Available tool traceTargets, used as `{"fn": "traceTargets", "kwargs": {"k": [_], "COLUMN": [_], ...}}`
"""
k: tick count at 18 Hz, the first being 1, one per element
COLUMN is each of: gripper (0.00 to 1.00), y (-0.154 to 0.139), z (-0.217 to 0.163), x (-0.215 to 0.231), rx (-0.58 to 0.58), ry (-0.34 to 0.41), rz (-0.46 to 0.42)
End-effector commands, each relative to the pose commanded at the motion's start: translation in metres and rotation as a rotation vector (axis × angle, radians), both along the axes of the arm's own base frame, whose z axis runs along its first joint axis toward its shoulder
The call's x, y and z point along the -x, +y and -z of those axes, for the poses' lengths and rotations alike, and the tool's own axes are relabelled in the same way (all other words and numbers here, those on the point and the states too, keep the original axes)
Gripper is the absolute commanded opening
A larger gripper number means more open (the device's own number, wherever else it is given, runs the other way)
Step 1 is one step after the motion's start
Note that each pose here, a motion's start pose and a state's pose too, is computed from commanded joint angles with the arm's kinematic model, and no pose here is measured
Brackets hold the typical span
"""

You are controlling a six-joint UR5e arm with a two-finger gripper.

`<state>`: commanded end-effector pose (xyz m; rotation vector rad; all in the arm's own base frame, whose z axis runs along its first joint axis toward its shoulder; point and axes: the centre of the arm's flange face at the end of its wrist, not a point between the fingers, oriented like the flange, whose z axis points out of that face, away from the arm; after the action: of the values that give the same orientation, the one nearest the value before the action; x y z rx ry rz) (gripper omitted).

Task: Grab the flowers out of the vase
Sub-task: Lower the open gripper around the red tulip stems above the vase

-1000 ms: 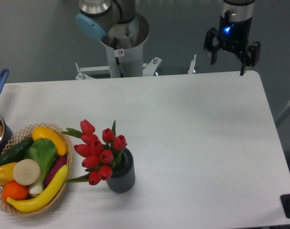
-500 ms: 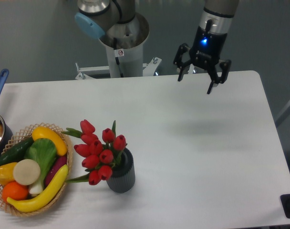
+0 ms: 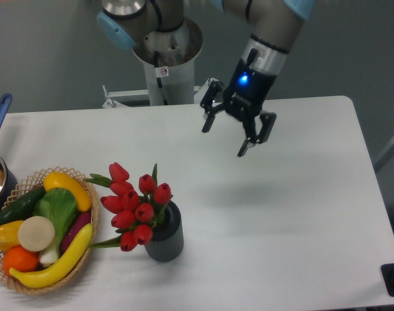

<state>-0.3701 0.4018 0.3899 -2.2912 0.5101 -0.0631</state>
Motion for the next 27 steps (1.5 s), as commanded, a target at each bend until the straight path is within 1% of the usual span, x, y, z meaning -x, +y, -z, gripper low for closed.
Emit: {"fn": "traceTargets", "kwargs": {"k": [2,4,6,8,10,12,15,17,20,27], "gripper": [1.00,1.00,1.00,1.00,1.00,1.00,1.00,1.00,1.00,1.00], "y": [0.011,0.029,0.037,0.041,0.052,0.060,0.068,0.072,0.077,0.089], "z": [0.012,0.022,0.029,0.035,0.038,0.045,0.049,0.053,0.051,0.061], "x": [0.002,-0.003,-0.001,0.000,-0.007,-0.003,-0.003,-0.007,-0.007,-0.017], "rx": [-0.041,-0.084,-0.126,-0.132,-0.150,-0.184,-0.180,-0.175,-0.157,-0.147], "ry": [-0.013,-0.027,-0.032,-0.037,-0.058,-0.083,-0.090,-0.114,-0.162,-0.179], "rz": [0.021,0.057,0.072,0.080,0.102,0.113,0.117,0.115,0.078,0.103]}}
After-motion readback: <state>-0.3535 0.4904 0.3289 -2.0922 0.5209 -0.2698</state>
